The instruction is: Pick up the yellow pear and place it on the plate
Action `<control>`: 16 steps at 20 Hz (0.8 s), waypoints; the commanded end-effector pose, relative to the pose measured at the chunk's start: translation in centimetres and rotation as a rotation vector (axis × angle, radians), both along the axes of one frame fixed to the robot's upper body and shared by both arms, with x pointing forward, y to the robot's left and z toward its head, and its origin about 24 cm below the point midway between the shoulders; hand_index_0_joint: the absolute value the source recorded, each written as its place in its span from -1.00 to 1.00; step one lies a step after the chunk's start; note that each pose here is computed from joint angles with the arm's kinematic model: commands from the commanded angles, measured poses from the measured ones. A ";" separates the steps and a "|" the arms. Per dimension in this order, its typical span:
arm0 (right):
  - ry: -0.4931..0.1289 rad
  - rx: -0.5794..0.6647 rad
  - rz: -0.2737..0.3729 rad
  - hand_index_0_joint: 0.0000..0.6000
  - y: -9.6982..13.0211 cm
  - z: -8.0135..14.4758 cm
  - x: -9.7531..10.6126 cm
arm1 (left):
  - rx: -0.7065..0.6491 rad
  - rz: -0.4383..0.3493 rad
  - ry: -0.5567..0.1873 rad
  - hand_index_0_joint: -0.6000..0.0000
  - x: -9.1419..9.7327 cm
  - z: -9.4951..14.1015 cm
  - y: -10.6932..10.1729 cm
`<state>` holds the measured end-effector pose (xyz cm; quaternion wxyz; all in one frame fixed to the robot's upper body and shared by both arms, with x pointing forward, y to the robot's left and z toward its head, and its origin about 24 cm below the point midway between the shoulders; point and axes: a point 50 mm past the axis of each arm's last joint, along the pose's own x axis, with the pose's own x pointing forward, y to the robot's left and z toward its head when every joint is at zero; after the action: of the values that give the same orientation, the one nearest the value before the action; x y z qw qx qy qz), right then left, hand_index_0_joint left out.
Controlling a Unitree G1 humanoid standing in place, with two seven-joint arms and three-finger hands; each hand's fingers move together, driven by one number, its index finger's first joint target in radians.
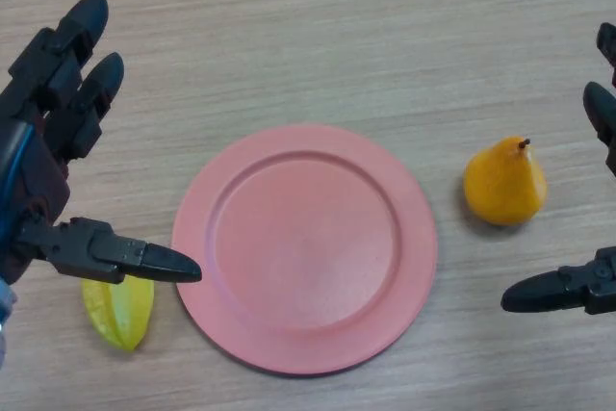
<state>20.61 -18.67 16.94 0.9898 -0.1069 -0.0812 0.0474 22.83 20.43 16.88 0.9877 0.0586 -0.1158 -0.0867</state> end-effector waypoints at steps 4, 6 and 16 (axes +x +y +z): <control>-0.215 -0.036 -0.006 -1.00 -0.7 2.9 -1.1 | 0.058 0.022 -0.188 1.00 -0.7 3.1 0.6; -0.214 -0.042 -0.008 -1.00 -0.7 2.9 -0.9 | 0.054 0.027 -0.212 1.00 -0.3 3.4 0.7; -0.252 -0.096 -0.069 -1.00 -2.2 1.9 3.2 | 0.062 -0.013 -0.257 1.00 -0.4 3.7 0.1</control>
<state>24.53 -20.43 14.88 0.9895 -0.1224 -0.0732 0.0241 23.58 20.50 17.14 0.9864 0.0609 -0.1262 -0.0859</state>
